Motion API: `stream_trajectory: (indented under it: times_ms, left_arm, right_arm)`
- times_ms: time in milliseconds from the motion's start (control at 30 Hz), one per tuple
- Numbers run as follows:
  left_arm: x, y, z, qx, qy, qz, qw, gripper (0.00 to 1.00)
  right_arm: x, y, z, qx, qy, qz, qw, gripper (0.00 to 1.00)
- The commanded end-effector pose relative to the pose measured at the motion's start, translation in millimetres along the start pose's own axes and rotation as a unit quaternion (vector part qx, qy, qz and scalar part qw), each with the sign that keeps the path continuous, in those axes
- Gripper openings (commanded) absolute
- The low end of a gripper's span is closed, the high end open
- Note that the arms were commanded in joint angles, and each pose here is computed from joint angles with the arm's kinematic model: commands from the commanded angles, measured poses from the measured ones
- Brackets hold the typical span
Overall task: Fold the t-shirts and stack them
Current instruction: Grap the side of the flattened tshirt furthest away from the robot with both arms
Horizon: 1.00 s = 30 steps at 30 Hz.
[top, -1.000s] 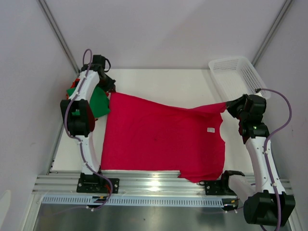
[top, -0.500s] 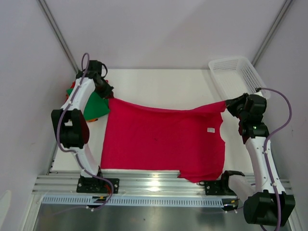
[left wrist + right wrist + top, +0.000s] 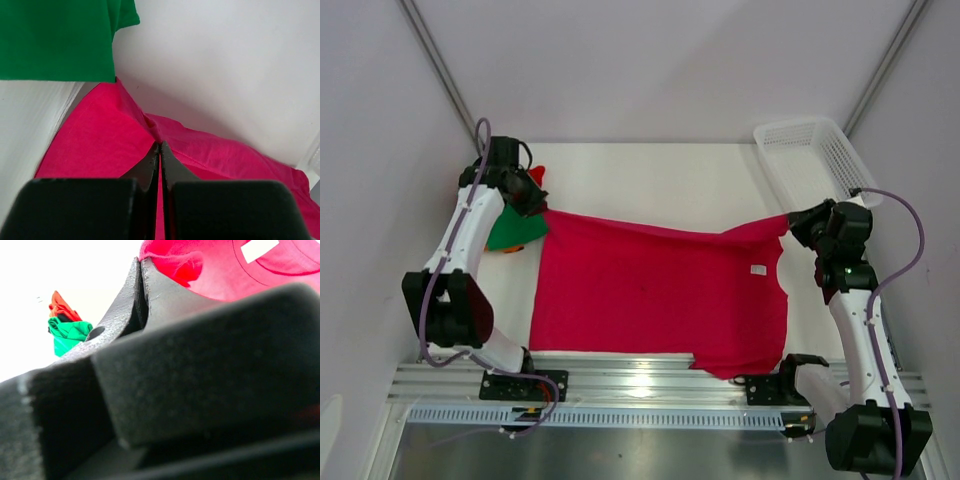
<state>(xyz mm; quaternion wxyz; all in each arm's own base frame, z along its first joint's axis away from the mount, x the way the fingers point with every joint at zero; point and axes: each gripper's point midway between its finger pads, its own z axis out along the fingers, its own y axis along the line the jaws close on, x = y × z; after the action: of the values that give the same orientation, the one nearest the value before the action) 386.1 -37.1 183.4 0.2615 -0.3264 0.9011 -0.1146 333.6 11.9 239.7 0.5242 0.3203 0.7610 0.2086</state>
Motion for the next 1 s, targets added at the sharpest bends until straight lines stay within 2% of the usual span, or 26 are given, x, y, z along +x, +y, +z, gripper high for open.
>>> stream_trajectory:
  times_ms: [0, 500, 967]
  left_arm:
    - [-5.9, 5.9, -20.5, 0.011, -0.037, 0.017, 0.999, 0.01]
    - [22.9, 31.6, -31.5, 0.003, -0.027, 0.034, 0.999, 0.01]
    - [74.2, 67.9, -44.2, -0.006, 0.004, 0.032, 0.999, 0.01]
  right_arm:
    - [-8.5, 8.1, -7.4, -0.018, -0.017, 0.005, 1.0, 0.0]
    - [-2.1, 11.7, -19.7, -0.031, -0.006, 0.017, 0.999, 0.0]
    - [15.7, 0.1, -41.8, -0.023, 0.005, 0.044, 0.999, 0.0]
